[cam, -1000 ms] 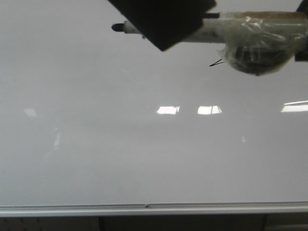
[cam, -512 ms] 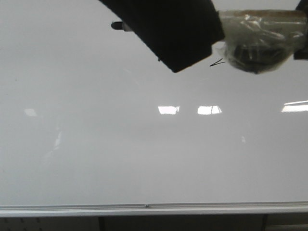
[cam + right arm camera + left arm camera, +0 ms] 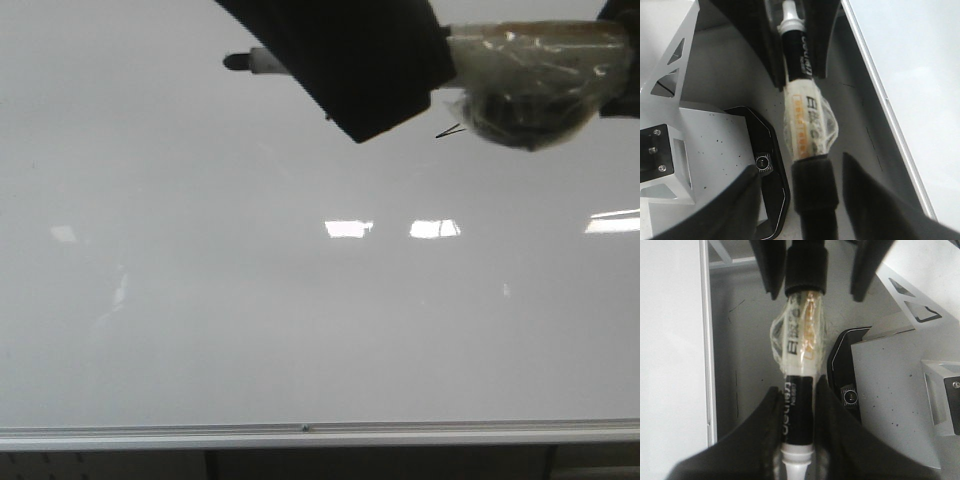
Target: Write number 2 on whiteboard
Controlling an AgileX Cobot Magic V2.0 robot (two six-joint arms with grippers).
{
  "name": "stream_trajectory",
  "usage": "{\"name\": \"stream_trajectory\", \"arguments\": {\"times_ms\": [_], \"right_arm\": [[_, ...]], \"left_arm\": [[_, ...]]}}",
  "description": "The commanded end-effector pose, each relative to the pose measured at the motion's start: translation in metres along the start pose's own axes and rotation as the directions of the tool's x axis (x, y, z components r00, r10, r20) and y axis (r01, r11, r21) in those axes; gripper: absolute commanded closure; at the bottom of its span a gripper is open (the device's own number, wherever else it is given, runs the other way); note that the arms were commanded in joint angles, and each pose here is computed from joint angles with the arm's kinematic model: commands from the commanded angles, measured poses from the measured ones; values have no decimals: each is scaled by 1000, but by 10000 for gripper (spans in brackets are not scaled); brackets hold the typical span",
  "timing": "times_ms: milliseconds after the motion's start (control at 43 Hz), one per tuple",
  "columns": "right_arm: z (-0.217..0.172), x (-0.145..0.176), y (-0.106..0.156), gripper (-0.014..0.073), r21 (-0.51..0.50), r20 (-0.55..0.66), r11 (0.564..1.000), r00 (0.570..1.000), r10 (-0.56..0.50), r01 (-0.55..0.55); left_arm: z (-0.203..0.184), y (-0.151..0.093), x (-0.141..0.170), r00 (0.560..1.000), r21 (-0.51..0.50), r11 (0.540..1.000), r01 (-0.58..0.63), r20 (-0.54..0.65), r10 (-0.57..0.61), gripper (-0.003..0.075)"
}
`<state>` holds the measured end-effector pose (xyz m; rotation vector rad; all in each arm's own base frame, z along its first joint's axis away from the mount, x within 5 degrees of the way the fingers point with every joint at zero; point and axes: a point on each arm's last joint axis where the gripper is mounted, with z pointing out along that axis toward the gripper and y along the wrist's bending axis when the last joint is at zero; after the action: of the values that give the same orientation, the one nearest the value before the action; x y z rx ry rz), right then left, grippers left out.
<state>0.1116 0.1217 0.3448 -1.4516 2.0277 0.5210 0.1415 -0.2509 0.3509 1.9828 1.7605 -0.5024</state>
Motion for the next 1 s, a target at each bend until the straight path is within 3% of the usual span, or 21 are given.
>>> {"name": "stream_trajectory", "arguments": {"times_ms": [0,93,186,279,395,488,535,721,907,977], "right_arm": [[-14,-8,-1,29,51,67,999,998,-11,8],[-22,-1,-5,13,121,44,992,999,20,-26],[-37,10,-9,14,238,40,967,995,89,-96],[-53,20,-14,14,369,48,915,987,155,-162],[-69,31,-15,14,483,68,850,977,201,-209],[-71,33,-15,14,497,73,840,975,208,-217],[-71,33,-15,14,497,72,840,975,209,-217],[-70,33,-15,14,498,75,840,975,207,-217],[-71,33,-16,14,500,79,839,976,205,-217],[-71,33,-16,14,499,80,839,975,206,-218]], "left_arm": [[-16,-1,-10,997,-48,999,8,83,-4,733],[-18,2,-6,999,-97,995,29,45,-25,732],[-26,11,1,995,-210,973,98,-11,-102,729],[-39,25,12,966,-361,903,235,-17,-258,729],[-65,49,38,847,-553,680,481,94,-523,729],[-85,57,63,766,-618,534,577,184,-616,729],[-91,58,74,737,-628,484,610,224,-638,729],[-113,54,131,640,-653,268,708,433,-635,729],[-115,55,192,470,-575,-13,818,682,-561,729],[-108,57,211,437,-541,-67,838,739,-513,730]]}}
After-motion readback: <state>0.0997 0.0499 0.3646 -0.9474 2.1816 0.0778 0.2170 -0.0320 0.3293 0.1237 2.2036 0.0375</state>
